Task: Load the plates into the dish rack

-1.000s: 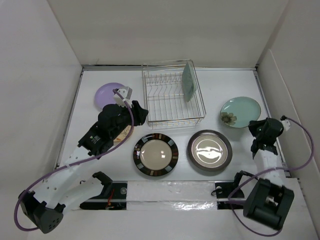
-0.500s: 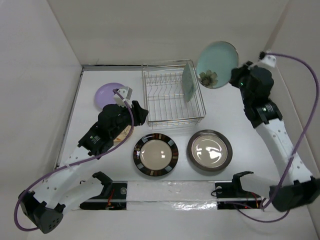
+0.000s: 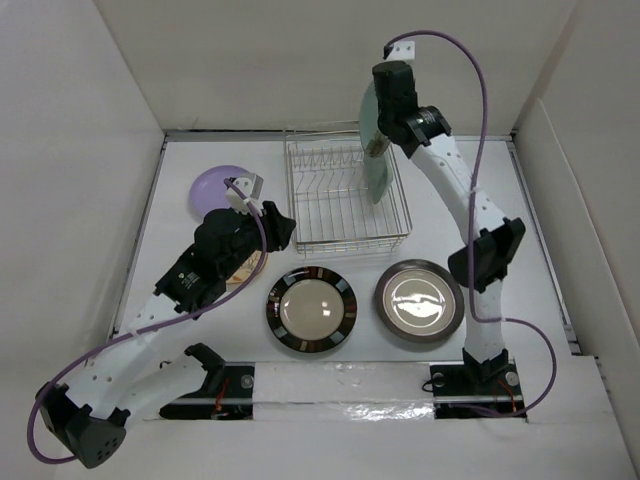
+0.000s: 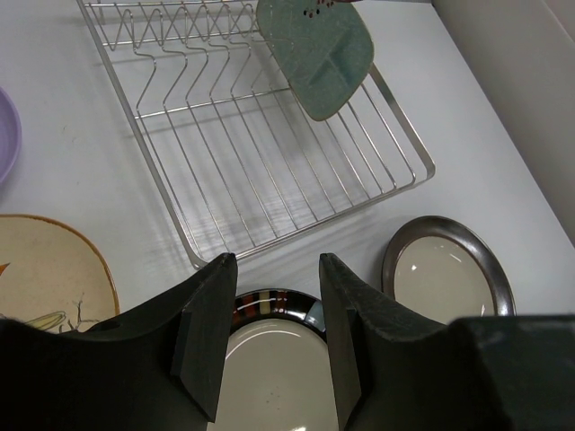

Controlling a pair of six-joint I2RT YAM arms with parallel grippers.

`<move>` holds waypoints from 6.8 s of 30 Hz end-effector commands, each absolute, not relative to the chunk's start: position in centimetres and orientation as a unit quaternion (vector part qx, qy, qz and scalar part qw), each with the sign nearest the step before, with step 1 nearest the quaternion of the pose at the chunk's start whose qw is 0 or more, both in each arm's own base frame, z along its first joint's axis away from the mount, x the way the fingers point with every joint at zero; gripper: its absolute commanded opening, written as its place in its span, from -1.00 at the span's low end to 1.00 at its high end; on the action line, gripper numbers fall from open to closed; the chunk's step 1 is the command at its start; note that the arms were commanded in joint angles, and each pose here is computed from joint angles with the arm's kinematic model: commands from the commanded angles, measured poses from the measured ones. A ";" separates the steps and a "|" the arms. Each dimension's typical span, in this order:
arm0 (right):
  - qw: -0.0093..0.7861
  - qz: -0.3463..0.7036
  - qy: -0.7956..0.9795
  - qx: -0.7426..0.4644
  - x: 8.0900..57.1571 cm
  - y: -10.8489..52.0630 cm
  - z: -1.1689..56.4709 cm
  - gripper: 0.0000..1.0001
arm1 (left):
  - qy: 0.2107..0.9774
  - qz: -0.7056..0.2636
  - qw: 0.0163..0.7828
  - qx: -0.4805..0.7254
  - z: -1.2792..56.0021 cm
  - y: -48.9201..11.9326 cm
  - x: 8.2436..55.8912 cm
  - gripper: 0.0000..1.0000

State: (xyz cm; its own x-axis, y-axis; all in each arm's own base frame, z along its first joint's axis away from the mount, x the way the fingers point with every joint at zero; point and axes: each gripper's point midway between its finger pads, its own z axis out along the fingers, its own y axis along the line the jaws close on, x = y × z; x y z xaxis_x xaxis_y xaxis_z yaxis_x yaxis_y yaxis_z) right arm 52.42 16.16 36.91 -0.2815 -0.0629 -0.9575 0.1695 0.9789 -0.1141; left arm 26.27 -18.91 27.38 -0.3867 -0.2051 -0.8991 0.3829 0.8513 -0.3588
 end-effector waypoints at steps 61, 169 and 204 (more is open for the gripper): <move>0.549 0.110 0.806 0.191 34.1 9.0 24.7 -1.00 | 0.759 -0.296 0.576 0.067 29.7 -19.3 25.6 -0.23; 0.486 0.160 0.703 0.494 29.6 -9.6 7.3 -1.00 | 0.730 -0.319 0.599 0.082 32.2 -19.2 23.5 -0.12; 0.704 -0.054 0.698 0.116 48.0 15.8 49.9 -1.00 | 0.738 -0.305 0.596 0.080 31.6 -19.2 24.1 -0.04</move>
State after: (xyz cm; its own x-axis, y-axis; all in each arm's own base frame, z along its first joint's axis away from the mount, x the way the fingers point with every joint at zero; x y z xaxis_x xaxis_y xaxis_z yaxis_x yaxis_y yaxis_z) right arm 50.27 17.69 41.23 -0.2037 0.0404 -0.9782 0.1236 0.9922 0.0153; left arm 24.24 -19.15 30.11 -0.3191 -0.2222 -0.9213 0.4587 0.8145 -0.3553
